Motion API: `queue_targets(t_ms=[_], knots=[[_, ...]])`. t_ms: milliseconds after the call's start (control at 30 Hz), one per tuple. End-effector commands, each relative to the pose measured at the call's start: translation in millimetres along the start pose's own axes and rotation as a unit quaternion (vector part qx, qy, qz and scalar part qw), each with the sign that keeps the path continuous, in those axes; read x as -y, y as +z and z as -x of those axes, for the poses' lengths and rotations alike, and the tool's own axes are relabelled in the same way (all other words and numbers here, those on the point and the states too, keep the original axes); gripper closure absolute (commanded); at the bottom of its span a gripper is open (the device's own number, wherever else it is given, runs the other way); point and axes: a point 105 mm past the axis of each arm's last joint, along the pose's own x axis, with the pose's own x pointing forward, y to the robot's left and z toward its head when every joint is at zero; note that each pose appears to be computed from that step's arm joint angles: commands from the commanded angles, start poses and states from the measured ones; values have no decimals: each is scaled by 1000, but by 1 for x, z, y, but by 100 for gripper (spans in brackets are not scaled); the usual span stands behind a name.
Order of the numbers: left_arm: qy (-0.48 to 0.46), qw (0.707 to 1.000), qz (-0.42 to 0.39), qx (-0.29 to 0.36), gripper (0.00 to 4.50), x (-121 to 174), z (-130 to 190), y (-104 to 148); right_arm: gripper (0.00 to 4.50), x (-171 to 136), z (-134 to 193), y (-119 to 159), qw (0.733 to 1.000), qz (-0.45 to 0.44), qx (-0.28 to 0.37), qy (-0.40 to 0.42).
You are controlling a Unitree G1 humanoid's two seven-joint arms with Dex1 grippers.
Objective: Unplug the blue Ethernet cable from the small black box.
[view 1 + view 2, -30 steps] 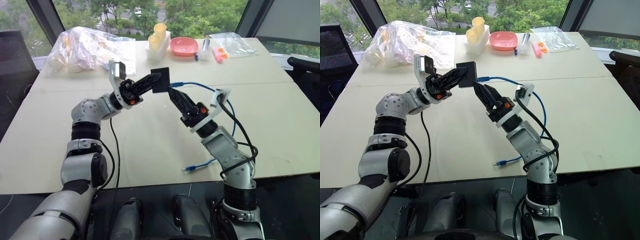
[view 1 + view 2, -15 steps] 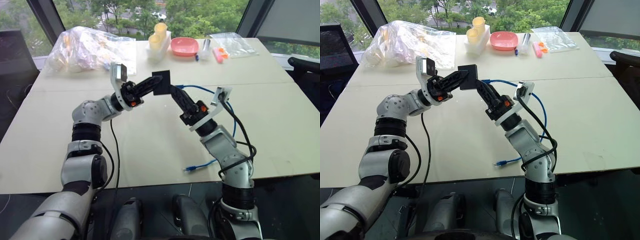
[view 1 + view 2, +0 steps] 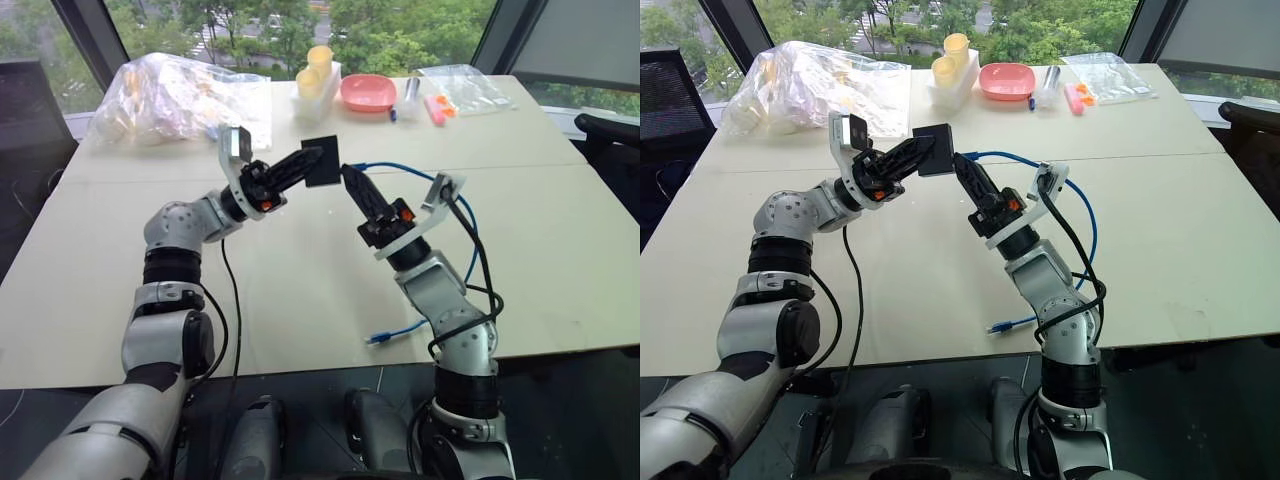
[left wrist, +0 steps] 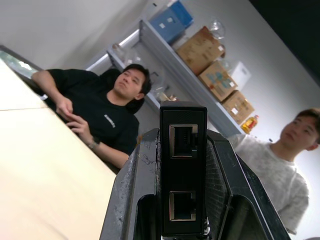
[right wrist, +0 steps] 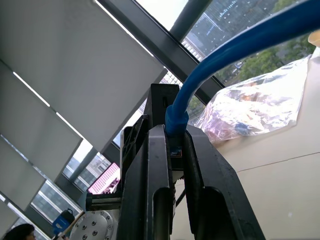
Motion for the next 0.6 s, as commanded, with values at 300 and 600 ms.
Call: queue_targets(t_ms=[300, 600], knots=[[78, 992, -98, -19, 398, 7, 47, 36, 446, 49, 27, 90, 984, 52, 128, -112], [234, 876, -417, -70, 398, -63, -17, 0, 446, 143, 31, 65, 926, 148, -66, -342]])
